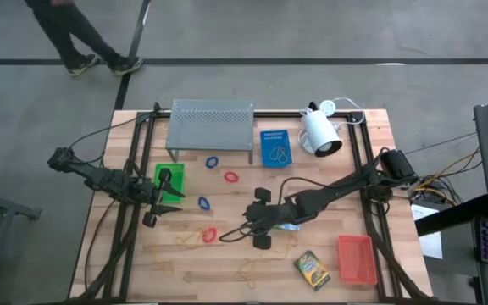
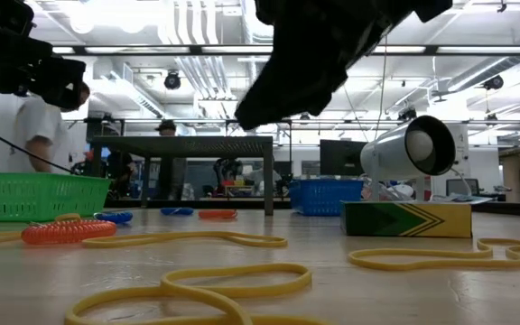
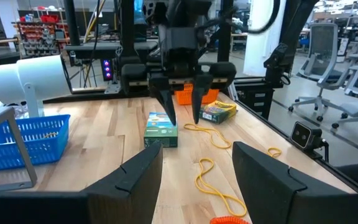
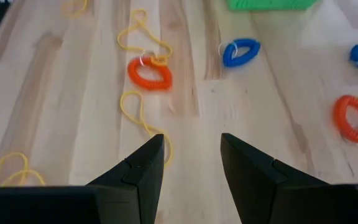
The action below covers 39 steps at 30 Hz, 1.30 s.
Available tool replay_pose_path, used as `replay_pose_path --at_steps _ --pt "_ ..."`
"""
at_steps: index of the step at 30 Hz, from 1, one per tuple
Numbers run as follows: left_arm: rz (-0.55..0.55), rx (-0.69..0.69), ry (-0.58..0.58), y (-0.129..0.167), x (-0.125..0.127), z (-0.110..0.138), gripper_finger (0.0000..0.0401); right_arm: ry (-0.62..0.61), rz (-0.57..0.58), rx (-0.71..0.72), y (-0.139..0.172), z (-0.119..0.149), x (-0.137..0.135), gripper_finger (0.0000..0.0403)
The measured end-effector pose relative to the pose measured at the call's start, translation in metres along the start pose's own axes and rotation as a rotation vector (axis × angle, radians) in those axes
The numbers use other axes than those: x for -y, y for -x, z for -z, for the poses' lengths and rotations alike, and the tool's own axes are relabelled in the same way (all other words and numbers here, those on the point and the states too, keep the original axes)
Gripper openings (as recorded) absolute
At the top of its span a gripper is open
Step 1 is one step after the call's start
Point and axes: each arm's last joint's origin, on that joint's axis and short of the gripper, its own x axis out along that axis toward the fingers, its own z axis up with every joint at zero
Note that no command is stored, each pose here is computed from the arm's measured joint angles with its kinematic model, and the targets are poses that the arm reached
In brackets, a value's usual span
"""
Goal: Pick & Place Office Desk Supplies
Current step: Put the yellow rubber band into the blue bin
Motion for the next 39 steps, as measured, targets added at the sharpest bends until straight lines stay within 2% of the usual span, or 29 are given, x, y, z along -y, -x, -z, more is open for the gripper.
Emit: replay_pose_path --at_steps 6,20,28,33,39 --pt "0.000 0.000 0.000 0.000 0.000 0.000 0.0200 -0.024 0.003 -0.054 -0.007 0.011 -0.002 0.0155" --pt "0.000 -0.007 -0.001 0.000 0.000 0.001 0.0200 -0.009 -0.107 -0.135 -0.007 0.022 -0.013 0.0151" --pt "0.000 -0.006 -0.001 0.000 0.000 0.000 0.0200 0.027 -0.074 -0.097 -0.007 0.023 -0.014 0.0151" --pt "0.000 -0.006 -0.001 0.000 0.000 0.000 0.0200 0.001 -0.045 -0.096 -0.008 0.027 -0.012 0.0151" --pt "0.000 -0.006 -0.001 0.000 0.000 0.001 0.0201 0.000 -0.002 -0.027 -0.004 0.037 -0.014 0.0151"
